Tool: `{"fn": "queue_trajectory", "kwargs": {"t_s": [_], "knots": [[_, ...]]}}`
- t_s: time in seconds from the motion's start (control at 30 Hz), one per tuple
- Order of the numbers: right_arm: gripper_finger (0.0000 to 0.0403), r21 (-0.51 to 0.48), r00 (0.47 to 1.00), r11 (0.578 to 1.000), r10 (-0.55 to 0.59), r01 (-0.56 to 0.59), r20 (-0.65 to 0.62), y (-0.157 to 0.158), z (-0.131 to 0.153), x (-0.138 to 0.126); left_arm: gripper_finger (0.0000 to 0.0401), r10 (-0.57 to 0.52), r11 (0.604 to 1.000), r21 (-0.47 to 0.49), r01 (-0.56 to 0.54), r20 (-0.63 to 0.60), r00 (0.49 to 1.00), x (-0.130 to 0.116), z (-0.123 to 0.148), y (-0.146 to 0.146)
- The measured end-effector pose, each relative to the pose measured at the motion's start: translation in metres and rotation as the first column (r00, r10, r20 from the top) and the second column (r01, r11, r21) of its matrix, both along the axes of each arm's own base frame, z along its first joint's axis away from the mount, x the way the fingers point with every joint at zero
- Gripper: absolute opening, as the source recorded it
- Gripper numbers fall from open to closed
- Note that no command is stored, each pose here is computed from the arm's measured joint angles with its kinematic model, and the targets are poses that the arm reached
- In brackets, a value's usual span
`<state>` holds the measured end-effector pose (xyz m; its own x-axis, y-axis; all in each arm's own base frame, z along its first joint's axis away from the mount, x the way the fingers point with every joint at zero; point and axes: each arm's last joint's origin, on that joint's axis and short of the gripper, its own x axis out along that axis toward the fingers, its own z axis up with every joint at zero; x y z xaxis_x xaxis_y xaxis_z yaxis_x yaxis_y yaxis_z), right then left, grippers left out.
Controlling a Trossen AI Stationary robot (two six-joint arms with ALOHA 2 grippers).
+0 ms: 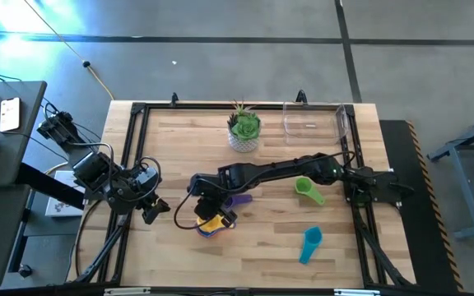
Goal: Nest measuring cups in basket
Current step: Stack the yellow measuring cup on top of the blue measuring cup, then move the nested measuring cups to the bottom of the table
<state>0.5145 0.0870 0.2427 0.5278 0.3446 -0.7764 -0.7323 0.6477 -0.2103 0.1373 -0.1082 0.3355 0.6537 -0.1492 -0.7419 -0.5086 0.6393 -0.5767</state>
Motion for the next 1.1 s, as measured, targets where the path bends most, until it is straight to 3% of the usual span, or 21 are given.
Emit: {"fn": "queue_trajectory", "kwargs": {"t_s": [0.17,0.47,0.63,0.77,0.9,1.1], "knots": [[0.0025,-0.002,1.000,1.000,0.007,-0.007,0.001,0.002,0.000,0.000,0.0090,0.002,1.000,-0.002,-0.002,0.000,1.000,0.000,0.000,0.000],[0.0067,-0.019,1.000,1.000,0.000,0.000,0.004,0.005,0.000,-0.001,0.0090,0.003,1.000,-0.003,-0.003,0.000,1.000,0.000,0.000,0.000],[0.0069,-0.062,0.997,0.995,-0.076,0.075,-0.001,0.003,0.001,-0.001,0.0090,0.003,1.000,-0.003,-0.003,0.000,1.000,0.000,0.000,0.000],[0.0069,-0.012,0.984,0.985,-0.173,0.173,-0.043,0.002,0.006,-0.002,0.0090,-0.005,1.000,0.004,0.005,0.001,1.000,0.000,0.000,0.000],[0.0069,0.068,0.945,0.947,-0.305,0.314,-0.114,0.002,0.007,-0.003,0.0090,-0.038,0.999,0.034,0.038,0.007,0.999,0.000,0.000,0.000],[0.0069,0.123,0.819,0.826,-0.506,0.551,-0.271,0.000,0.004,-0.008,0.0090,-0.096,0.990,0.102,0.097,-0.018,0.995,0.000,-0.011,0.000]]}}
